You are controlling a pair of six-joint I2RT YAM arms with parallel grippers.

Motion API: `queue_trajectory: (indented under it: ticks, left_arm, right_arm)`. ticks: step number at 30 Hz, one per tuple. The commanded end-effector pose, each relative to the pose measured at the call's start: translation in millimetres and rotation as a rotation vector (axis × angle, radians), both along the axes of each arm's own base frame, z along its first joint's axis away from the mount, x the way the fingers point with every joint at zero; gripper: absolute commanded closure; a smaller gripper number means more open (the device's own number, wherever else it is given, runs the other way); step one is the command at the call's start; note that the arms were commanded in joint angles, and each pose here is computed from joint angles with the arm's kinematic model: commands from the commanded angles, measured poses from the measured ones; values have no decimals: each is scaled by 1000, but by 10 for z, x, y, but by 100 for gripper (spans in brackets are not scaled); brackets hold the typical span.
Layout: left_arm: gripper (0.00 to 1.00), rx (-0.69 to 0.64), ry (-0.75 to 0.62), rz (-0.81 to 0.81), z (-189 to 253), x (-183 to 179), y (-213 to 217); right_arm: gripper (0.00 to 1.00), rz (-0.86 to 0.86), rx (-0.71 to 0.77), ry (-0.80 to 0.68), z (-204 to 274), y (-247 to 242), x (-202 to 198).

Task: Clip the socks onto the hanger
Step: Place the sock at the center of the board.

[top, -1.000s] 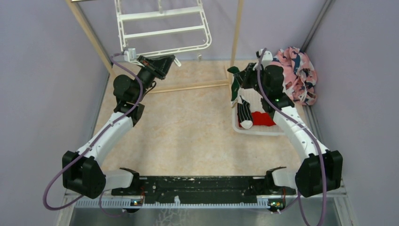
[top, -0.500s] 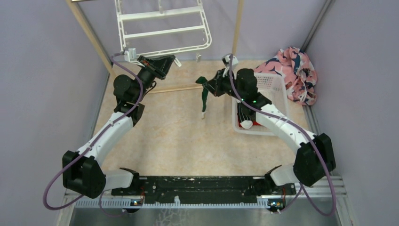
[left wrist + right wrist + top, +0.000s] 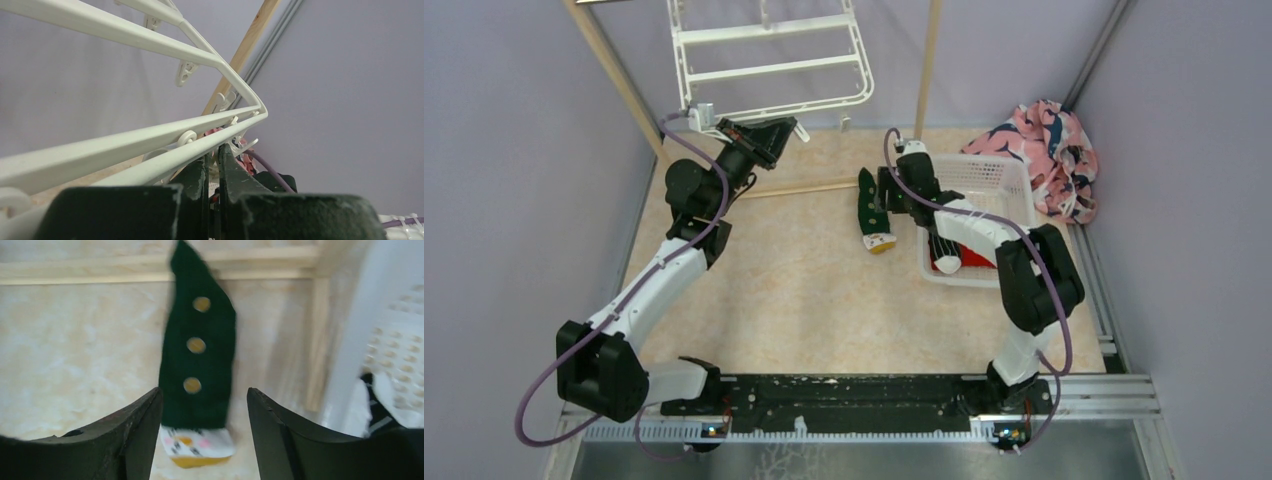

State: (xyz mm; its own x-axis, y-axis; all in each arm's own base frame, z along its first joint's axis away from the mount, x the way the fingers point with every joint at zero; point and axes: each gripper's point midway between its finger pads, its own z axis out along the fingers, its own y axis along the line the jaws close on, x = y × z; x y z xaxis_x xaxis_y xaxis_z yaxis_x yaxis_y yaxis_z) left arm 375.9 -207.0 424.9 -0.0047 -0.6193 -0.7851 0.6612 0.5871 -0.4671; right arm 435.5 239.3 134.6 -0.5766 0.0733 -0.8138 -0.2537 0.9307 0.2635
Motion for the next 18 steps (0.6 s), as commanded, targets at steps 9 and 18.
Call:
queue_trajectory:
  ticks: [9, 18]
  left_arm:
    - [100, -13, -52, 5, 171, -72, 20]
    - [100, -14, -52, 2, 174, -88, 20]
  right_arm:
    - [37, -89, -112, -115, 432, -165, -99]
    - [37, 37, -139, 41, -220, 159, -257]
